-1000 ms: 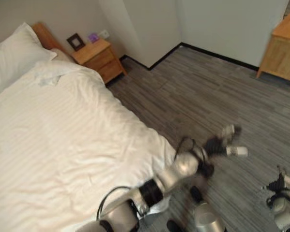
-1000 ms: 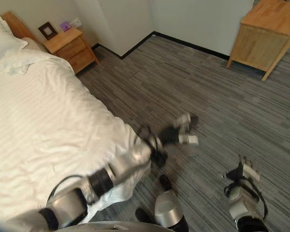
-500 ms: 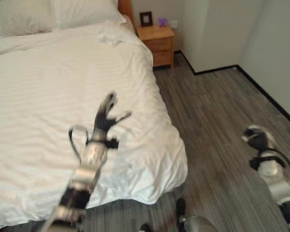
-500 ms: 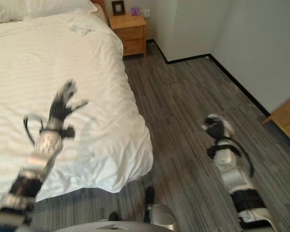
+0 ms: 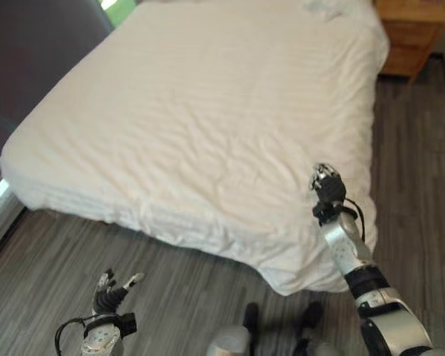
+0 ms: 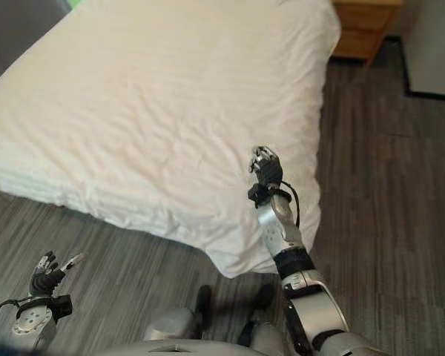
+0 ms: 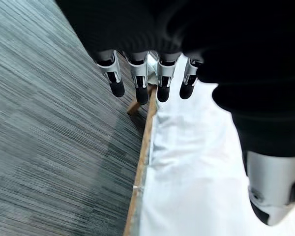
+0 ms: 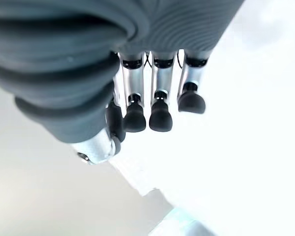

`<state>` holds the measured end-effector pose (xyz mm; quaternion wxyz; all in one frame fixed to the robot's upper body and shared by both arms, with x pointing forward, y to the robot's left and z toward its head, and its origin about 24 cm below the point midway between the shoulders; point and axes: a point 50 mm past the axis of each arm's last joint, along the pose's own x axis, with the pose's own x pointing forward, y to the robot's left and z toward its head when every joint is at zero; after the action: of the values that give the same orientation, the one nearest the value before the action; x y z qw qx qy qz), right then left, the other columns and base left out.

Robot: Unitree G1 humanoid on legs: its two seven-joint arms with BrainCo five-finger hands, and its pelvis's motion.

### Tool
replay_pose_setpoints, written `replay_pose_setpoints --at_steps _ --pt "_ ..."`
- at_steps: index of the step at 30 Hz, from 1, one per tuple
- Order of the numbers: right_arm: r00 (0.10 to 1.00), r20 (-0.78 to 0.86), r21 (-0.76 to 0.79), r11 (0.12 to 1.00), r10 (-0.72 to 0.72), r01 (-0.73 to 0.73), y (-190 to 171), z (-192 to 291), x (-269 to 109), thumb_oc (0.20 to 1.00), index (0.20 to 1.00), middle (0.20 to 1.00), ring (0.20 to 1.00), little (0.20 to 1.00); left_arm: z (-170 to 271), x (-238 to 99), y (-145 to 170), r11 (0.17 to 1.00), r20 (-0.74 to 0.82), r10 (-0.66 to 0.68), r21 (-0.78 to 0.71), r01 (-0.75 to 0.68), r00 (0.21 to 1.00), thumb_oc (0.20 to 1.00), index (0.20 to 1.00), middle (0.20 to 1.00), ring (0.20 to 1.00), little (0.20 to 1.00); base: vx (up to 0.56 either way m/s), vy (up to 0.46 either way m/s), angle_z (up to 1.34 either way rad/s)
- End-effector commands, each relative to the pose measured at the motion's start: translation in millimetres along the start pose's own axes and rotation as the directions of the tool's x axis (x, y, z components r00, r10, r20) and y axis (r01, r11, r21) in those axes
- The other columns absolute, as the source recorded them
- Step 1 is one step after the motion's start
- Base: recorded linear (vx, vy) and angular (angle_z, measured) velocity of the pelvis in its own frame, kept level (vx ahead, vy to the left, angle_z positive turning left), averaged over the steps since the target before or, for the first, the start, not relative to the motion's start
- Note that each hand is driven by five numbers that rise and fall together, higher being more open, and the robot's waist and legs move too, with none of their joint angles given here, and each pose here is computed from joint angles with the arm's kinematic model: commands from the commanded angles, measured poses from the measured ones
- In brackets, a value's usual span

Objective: Making the bed.

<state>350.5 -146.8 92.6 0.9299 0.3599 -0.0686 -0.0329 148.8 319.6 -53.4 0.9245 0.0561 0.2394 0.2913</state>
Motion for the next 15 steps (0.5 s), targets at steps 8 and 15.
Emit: replay_pose_setpoints --at_steps 8,15 --pt "0.943 0.015 0.077 0.941 -0.332 0.330 -66 -2 -8 0.200 0.200 0.200 0.200 0.200 16 5 -43 0.980 0.083 -0.146 -0.122 0.155 0.986 1.000 1.000 1.000 1.000 1.000 -0.08 0.016 0.03" --pt "0.715 0.041 -0.066 0.712 -0.698 0.699 -189 26 -81 0.200 0.200 0.200 0.200 0.200 16 1 -67 0.953 0.070 -0.304 0.003 0.304 0.950 1.000 1.000 1.000 1.000 1.000 0.01 0.104 -0.10"
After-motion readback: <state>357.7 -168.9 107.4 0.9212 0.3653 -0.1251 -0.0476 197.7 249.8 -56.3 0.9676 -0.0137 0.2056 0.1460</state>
